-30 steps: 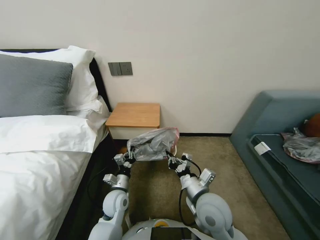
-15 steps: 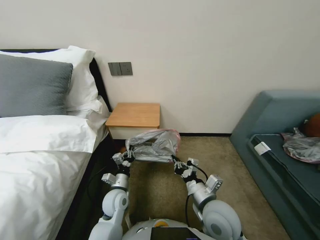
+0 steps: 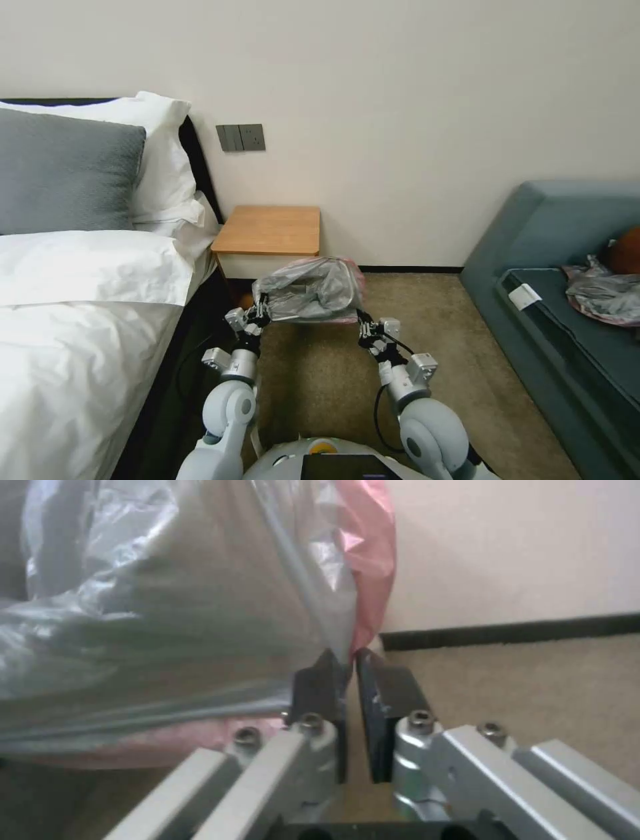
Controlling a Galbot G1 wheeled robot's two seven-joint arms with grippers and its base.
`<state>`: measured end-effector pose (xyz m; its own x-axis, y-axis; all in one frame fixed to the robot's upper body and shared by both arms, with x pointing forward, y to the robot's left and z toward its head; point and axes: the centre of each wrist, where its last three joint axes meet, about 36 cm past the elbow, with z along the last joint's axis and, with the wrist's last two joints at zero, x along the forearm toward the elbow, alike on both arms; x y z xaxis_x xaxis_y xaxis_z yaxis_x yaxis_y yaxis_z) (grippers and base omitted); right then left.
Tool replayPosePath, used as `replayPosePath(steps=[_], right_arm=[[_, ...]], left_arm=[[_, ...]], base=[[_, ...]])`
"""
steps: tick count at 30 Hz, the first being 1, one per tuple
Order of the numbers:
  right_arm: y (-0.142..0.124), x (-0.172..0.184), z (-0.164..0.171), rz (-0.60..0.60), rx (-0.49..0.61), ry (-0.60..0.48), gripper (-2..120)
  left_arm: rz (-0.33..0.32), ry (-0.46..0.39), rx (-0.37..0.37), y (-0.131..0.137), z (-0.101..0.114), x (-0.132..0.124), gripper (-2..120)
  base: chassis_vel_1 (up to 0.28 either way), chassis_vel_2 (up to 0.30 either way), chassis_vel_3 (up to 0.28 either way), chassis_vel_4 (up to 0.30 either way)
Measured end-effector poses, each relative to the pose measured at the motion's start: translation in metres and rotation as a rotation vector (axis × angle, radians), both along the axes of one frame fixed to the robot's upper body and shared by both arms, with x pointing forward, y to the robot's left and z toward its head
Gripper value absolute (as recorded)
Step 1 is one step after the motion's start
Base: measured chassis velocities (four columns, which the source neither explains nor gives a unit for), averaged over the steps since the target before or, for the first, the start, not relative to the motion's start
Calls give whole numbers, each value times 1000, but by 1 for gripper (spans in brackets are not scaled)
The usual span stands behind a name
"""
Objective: Pick up the garbage bag from the table and place it over the trash can.
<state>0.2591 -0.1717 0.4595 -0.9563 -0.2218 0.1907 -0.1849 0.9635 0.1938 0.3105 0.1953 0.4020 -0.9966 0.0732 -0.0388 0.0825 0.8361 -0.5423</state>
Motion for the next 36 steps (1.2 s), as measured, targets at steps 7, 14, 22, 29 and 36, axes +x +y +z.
replayPosePath(steps=[7,14,22,29,36], right_arm=[[-4,-22,6,42,-181,-127,36],[-7,-36,28,60,-248,-231,60],[-31,6,43,25,168,-271,91],[-36,34,40,81,614,-232,100],[-36,44,5,291,702,-303,100]], left_arm=[[10,1,6,4,-2,4,7],[18,4,18,9,-5,5,7],[9,4,13,11,-5,5,7],[10,7,-81,16,-2,4,7],[-23,47,-194,20,1,3,7]], base=[[0,0,0,0],[0,0,0,0],[0,0,0,0],[0,0,0,0],[0,0,0,0]])
